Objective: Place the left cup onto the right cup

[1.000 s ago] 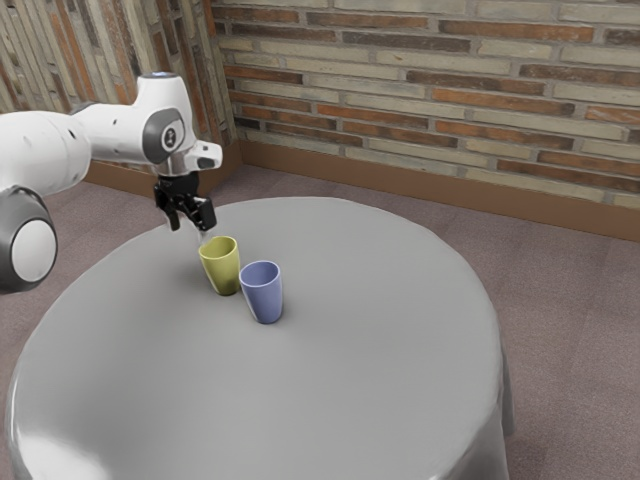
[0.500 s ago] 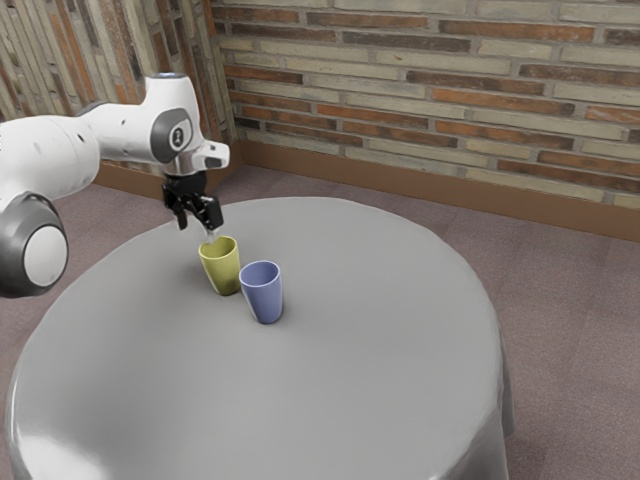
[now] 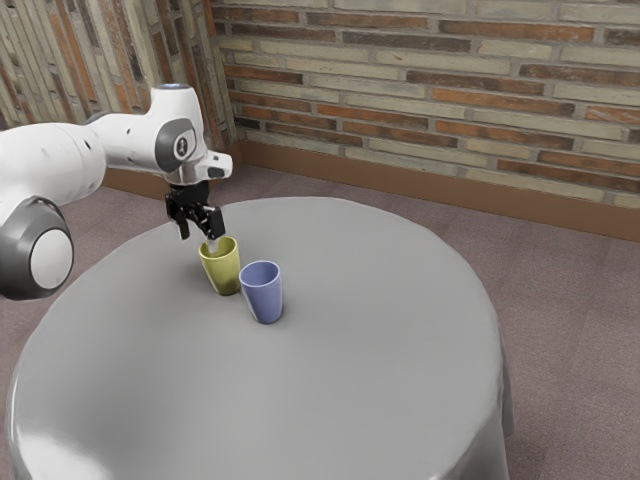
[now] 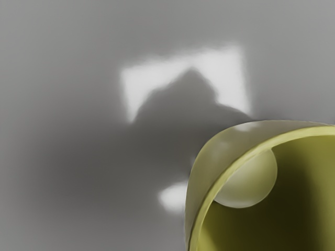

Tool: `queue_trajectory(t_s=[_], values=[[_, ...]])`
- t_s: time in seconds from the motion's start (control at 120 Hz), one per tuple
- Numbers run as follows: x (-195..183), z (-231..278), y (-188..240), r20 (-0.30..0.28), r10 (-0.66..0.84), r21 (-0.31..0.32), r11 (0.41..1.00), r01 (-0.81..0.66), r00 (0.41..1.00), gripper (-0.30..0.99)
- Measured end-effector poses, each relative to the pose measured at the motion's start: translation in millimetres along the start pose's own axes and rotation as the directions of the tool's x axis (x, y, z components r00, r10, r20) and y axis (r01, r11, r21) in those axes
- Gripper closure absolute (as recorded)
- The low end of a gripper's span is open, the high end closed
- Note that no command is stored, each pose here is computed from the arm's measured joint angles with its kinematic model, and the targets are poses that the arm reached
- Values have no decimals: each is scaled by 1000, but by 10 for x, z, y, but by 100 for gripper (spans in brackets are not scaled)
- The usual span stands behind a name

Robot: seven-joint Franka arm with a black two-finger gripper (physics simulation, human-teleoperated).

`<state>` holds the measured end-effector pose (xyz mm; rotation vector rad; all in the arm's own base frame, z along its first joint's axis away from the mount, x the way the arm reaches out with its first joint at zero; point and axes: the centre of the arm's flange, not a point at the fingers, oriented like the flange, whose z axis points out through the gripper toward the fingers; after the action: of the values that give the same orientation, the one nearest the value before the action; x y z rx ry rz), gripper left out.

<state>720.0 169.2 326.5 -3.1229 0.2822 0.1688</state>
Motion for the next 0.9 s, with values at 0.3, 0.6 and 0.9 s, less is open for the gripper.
queue_trajectory(t_s=[0.3, 0.6, 0.9], values=[[22, 32, 31, 0, 6, -4, 1000, -6, 1000, 10], [28, 30, 44, -1, 9, -5, 1000, -9, 1000, 20], [38, 28, 64, -3, 12, -6, 1000, -12, 1000, 32]])
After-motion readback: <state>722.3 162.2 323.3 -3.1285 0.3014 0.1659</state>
